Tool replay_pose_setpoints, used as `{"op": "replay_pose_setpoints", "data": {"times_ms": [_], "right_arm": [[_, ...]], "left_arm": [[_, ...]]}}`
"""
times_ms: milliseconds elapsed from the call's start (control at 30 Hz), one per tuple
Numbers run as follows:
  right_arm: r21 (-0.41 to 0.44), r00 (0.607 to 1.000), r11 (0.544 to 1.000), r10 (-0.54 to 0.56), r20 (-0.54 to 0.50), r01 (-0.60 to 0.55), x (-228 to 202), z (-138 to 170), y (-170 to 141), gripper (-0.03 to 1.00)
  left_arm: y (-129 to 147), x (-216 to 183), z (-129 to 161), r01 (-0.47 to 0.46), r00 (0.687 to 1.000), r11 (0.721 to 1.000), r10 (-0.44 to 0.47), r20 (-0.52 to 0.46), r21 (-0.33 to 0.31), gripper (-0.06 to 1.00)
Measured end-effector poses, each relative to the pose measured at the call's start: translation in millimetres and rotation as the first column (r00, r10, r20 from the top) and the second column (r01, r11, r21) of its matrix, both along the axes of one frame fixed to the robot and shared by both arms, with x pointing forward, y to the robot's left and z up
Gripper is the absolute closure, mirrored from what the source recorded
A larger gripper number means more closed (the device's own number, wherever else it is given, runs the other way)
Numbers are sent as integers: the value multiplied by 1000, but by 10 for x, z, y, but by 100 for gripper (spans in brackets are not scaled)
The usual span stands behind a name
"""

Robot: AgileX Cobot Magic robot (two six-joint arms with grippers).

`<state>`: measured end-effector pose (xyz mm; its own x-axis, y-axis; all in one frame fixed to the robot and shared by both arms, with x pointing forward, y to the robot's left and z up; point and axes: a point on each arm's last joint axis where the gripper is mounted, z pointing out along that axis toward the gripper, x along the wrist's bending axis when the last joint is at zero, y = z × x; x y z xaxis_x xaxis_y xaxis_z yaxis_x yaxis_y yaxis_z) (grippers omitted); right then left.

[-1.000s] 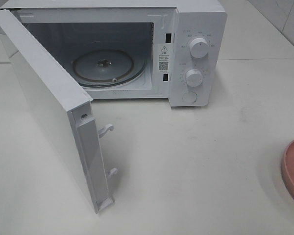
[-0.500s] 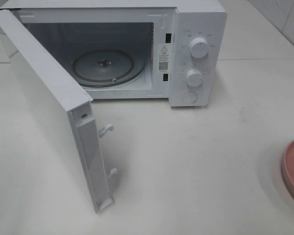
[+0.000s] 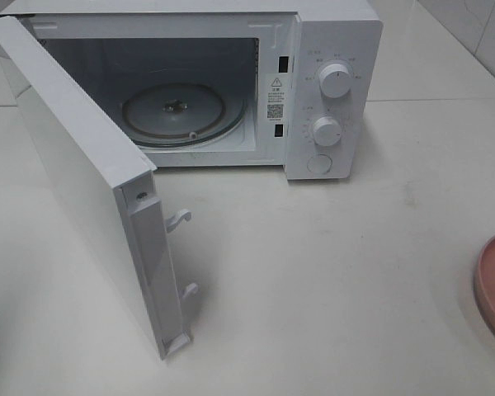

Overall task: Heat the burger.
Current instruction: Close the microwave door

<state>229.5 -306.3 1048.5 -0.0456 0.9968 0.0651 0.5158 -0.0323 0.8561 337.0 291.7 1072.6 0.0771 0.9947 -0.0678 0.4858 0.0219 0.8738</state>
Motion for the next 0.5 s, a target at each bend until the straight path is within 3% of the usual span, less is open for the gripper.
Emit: {"op": "replay_pose_setpoints", "data": {"times_ms": [333,500], "right_arm": [[0,1000,1000,0,0,0,0,0,0,22],[0,1000,1000,0,0,0,0,0,0,22]], "left_arm": [[33,387,-322,-63,981,997,69,181,-39,94],[99,529,-483,-130,939,991,131,317,-24,94]]}}
